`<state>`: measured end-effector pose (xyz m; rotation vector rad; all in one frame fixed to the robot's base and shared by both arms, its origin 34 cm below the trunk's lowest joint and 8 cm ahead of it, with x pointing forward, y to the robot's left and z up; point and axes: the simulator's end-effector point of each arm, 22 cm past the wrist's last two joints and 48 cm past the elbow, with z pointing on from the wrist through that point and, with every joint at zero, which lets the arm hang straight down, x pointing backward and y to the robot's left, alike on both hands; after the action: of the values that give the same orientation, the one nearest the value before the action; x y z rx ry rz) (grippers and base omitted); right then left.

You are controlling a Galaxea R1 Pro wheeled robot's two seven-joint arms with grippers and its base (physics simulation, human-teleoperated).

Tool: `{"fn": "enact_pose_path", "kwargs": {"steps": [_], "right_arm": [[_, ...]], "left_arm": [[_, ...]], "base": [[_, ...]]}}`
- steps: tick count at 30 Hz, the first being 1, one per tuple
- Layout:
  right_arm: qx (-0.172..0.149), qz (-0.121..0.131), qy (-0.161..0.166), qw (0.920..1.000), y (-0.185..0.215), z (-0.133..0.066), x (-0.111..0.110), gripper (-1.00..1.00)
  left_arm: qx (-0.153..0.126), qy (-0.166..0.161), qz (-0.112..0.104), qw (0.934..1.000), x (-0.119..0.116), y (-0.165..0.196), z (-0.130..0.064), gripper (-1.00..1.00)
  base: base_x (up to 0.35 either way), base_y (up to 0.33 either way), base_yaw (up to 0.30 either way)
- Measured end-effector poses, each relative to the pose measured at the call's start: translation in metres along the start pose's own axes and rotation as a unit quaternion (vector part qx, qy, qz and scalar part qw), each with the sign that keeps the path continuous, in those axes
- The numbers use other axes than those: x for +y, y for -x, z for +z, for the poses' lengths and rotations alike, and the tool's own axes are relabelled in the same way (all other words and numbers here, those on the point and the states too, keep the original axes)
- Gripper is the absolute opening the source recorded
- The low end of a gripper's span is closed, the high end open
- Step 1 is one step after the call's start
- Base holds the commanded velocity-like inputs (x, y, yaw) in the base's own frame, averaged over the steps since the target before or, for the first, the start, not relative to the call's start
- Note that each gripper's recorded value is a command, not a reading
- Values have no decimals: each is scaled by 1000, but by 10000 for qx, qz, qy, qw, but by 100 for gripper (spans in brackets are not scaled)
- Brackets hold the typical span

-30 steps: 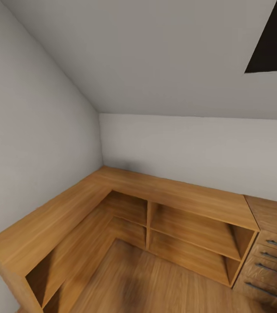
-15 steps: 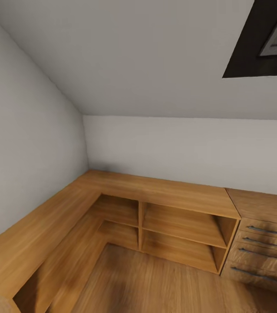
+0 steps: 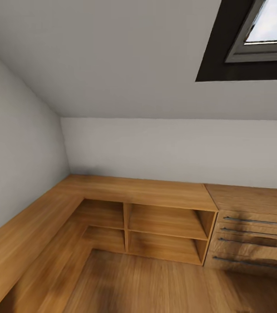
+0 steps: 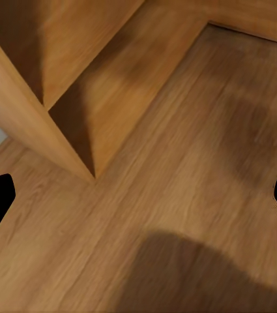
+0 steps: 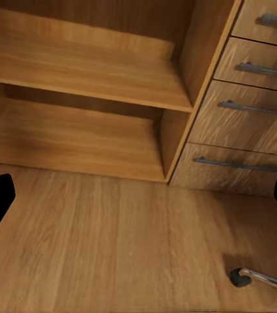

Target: In the bedroom, organize the workspace by keeping the computer under the desk, ensuring the monitor is on the desk, placing the keyboard on the desk next to the monitor, placing the mouse on the desk next to the keyboard, moving the folder from the swivel chair onto the desk next to the mouse, stacking the notebook on top of the folder with the pen on top of the notebook, and positioning the swivel chair next to the desk.

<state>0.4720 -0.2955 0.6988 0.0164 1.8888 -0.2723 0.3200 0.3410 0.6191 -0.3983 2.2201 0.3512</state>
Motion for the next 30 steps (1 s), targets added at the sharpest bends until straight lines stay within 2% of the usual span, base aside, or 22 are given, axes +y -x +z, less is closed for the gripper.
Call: {"fn": "enact_pose_path", "kwargs": {"steps": [15, 23, 30], "right_arm": [[-40, 8, -5, 10000, 3, 1, 0, 100], [170, -72, 1, 9998, -6, 1, 1, 100], [226, -82, -8, 9997, -8, 1, 0, 100]], "left_arm": [[-42, -7, -18, 10000, -1, 3, 1, 100], [-46, -9, -20, 10000, -1, 3, 1, 100], [-42, -8, -19, 10000, -1, 3, 1, 100]], "base": [[0, 0, -280], [0, 0, -292], [0, 0, -290]]}}
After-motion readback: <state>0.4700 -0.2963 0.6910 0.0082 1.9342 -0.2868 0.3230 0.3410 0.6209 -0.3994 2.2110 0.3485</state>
